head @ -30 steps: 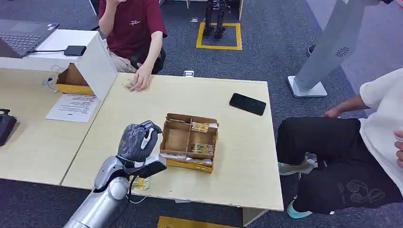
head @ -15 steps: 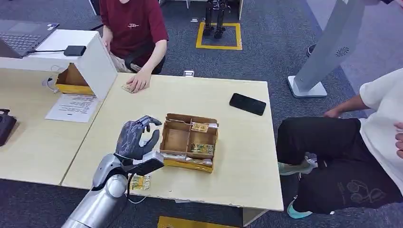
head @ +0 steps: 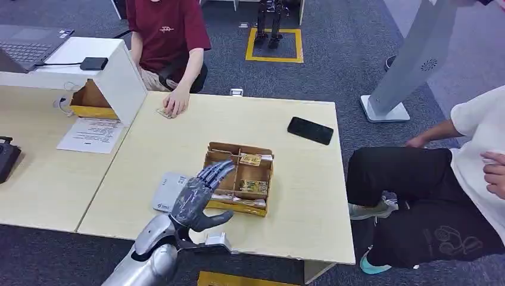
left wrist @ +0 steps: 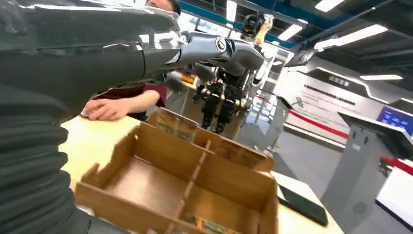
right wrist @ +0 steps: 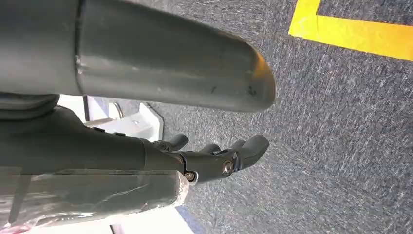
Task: Pass the card to the sensor for recognition and then transmit it.
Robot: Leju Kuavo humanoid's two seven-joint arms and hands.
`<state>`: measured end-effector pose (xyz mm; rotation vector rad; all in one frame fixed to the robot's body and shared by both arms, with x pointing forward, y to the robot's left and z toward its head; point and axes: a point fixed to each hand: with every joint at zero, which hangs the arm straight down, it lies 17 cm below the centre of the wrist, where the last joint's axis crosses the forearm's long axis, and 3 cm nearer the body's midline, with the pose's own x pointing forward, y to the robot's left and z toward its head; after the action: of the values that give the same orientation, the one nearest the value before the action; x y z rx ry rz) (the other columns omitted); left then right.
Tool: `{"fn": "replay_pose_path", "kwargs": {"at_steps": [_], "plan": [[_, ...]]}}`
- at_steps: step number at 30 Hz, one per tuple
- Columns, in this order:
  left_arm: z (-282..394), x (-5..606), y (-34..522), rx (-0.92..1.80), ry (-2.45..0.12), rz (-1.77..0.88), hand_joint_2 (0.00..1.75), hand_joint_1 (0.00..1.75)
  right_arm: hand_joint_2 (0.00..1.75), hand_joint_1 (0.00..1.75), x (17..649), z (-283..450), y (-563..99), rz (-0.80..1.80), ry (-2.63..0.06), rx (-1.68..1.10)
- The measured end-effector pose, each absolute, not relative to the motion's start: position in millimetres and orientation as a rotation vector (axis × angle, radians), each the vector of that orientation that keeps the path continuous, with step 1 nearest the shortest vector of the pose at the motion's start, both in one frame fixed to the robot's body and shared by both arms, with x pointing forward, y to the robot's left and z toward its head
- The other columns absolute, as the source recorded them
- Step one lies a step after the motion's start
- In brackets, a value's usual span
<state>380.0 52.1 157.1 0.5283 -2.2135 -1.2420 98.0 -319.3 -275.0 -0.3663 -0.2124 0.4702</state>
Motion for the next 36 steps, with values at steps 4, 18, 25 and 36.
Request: {"fn": "replay_pose_path", "kwargs": {"at_steps": [4, 18, 25, 36], "plan": [[155, 373, 40, 0.511, -2.219, -1.263, 1.75, 0.0, 0.0, 0.0, 98, -275, -318, 0.469, -0.211, -0.365], [137, 365, 20, 0.644, -2.204, -1.381, 1.75, 0.0, 0.0, 0.0, 99, -275, -317, 0.48, -0.211, -0.366], [131, 381, 16, 0.778, -2.17, -1.399, 1.75, 0.0, 0.0, 0.0, 100, -275, -317, 0.49, -0.218, -0.365], [119, 390, 18, 0.767, -2.137, -1.401, 1.75, 0.0, 0.0, 0.0, 102, -274, -316, 0.499, -0.227, -0.365]]}}
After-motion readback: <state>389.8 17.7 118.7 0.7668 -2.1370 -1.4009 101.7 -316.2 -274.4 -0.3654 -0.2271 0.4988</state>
